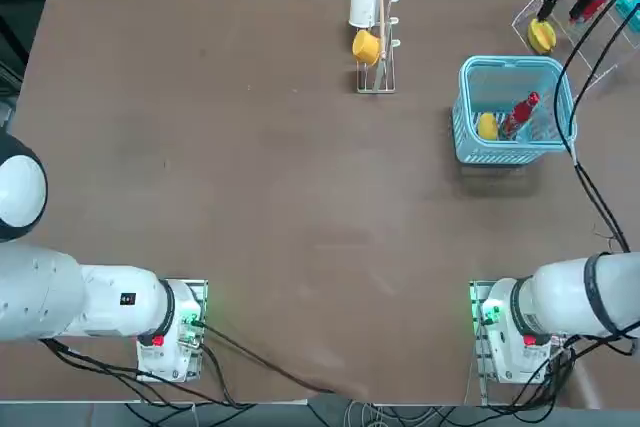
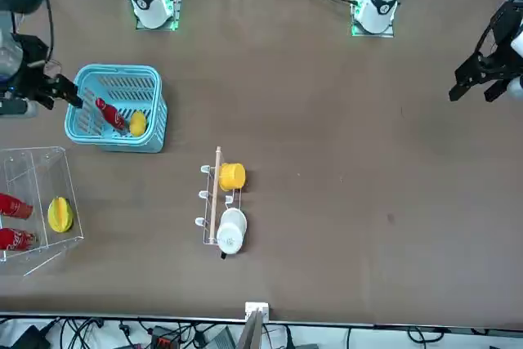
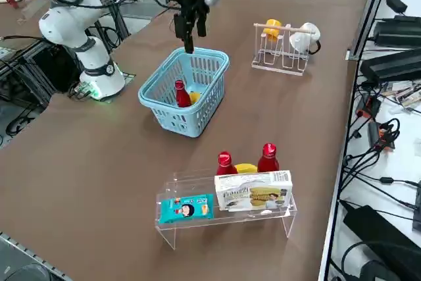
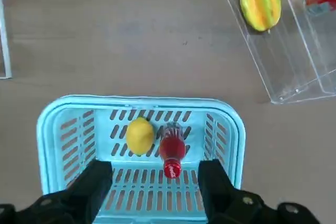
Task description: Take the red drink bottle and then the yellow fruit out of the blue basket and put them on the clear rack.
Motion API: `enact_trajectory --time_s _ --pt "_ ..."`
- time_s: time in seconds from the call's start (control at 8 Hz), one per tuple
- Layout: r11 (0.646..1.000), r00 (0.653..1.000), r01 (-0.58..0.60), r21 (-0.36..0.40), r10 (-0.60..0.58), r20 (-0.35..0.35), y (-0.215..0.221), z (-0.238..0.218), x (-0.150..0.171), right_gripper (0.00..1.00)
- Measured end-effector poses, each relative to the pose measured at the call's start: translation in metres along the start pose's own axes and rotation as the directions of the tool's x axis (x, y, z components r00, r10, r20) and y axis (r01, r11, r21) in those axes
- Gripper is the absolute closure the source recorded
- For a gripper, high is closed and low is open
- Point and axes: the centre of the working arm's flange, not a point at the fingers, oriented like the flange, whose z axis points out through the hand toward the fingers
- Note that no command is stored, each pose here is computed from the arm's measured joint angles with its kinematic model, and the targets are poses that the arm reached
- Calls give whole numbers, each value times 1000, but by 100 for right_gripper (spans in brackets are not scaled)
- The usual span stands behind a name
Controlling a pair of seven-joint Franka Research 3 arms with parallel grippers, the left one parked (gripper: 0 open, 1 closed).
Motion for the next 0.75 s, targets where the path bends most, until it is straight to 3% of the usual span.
enact_trajectory --time_s 0.75 --pt "998 997 39 -49 -36 71 -1 103 -25 0"
